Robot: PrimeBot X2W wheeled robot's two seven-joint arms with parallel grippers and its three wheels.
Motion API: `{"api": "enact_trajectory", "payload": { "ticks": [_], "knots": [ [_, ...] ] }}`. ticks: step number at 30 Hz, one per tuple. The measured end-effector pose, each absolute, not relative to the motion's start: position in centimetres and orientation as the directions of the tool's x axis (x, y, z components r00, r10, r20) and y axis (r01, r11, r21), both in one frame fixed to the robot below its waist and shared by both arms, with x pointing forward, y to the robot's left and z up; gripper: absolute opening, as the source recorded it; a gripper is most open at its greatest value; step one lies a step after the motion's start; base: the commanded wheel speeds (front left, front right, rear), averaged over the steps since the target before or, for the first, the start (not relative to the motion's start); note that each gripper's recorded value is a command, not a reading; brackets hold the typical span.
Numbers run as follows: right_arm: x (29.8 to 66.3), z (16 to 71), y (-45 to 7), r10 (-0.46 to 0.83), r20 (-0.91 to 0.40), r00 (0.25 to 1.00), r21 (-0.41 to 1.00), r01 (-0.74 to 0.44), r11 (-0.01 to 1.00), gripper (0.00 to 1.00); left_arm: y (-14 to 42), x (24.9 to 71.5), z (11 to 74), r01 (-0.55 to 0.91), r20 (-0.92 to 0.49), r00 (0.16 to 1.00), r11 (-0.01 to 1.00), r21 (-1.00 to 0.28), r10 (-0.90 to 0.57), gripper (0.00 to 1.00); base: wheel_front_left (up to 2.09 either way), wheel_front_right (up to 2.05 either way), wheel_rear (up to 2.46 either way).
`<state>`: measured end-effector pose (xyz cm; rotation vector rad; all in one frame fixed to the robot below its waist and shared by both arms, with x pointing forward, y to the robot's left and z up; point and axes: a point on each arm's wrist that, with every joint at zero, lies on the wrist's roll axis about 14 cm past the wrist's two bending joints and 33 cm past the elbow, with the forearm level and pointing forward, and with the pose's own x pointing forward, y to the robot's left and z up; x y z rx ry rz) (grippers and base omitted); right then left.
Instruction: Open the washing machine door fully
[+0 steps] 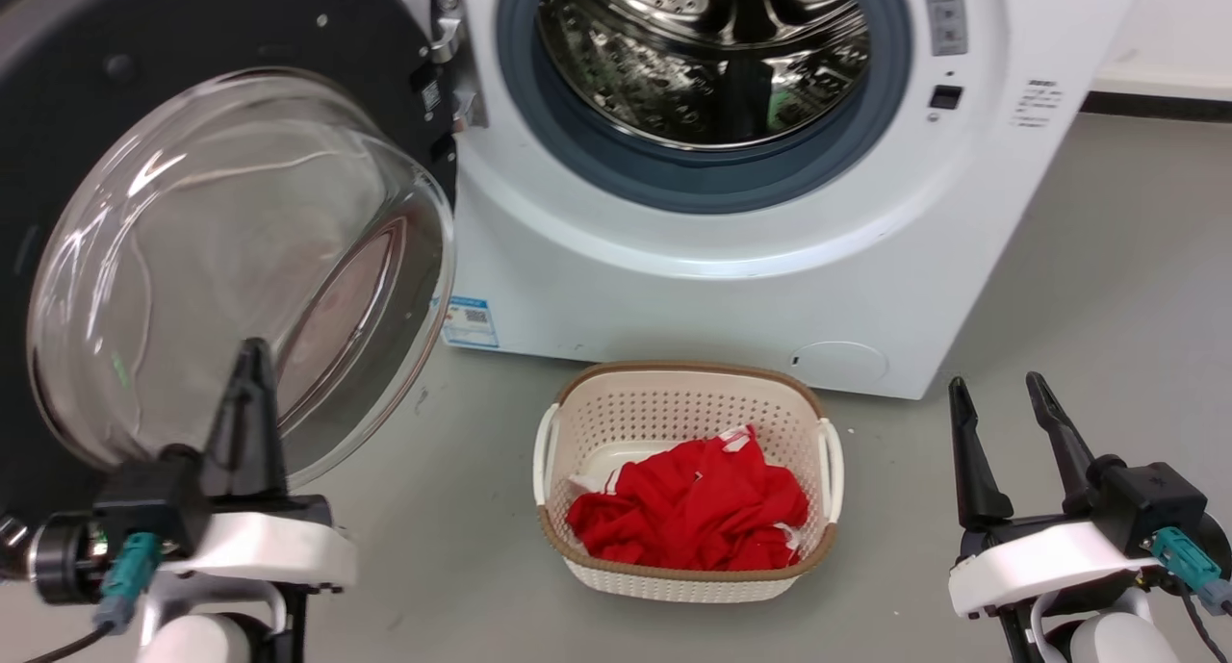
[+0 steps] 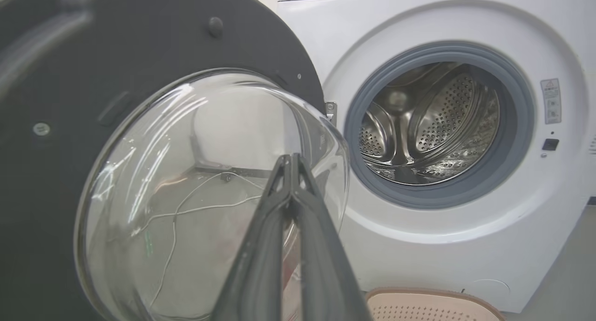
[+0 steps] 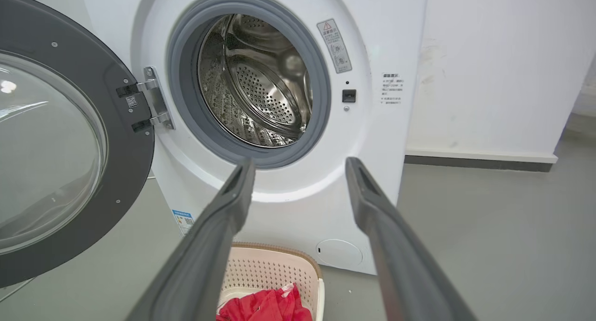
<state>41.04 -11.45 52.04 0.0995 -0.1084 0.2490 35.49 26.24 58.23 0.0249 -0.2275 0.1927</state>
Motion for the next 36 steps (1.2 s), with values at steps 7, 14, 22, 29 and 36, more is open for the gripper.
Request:
{"api": "enact_trajectory", "payload": {
  "ticks": [7,14,22,29,36],
  "knots": [
    [39.8,53.1,-14.3,0.167,0.144,0.975,0.059,-0.177,0.982,1.0,21.2,37.9,57.4,-0.04,0.216,0.976,0.999,-0.004,0.04,1.0,0.0,0.0,0.0],
    [38.6,53.8,-16.5,0.107,0.159,0.981,0.048,-0.116,0.992,1.0,17.9,39.5,56.7,0.039,0.217,0.975,0.999,-0.003,-0.038,1.0,0.0,0.0,0.0],
    [37.7,53.5,-17.4,0.082,0.151,0.985,0.052,-0.091,0.994,1.0,16.6,39.8,55.0,0.04,0.186,0.982,0.999,-0.019,-0.036,1.0,0.0,0.0,0.0],
    [37.6,53.4,-17.2,0.086,0.148,0.985,0.057,-0.095,0.994,1.0,17.0,39.2,55.3,0.009,0.203,0.979,1.0,-0.007,-0.007,1.0,0.0,0.0,0.0],
    [37.7,53.4,-16.7,0.099,0.15,0.984,0.062,-0.109,0.992,1.0,17.4,38.9,55.1,-0.006,0.206,0.979,1.0,-0.001,0.006,1.0,0.0,0.0,0.0]
  ]
}}
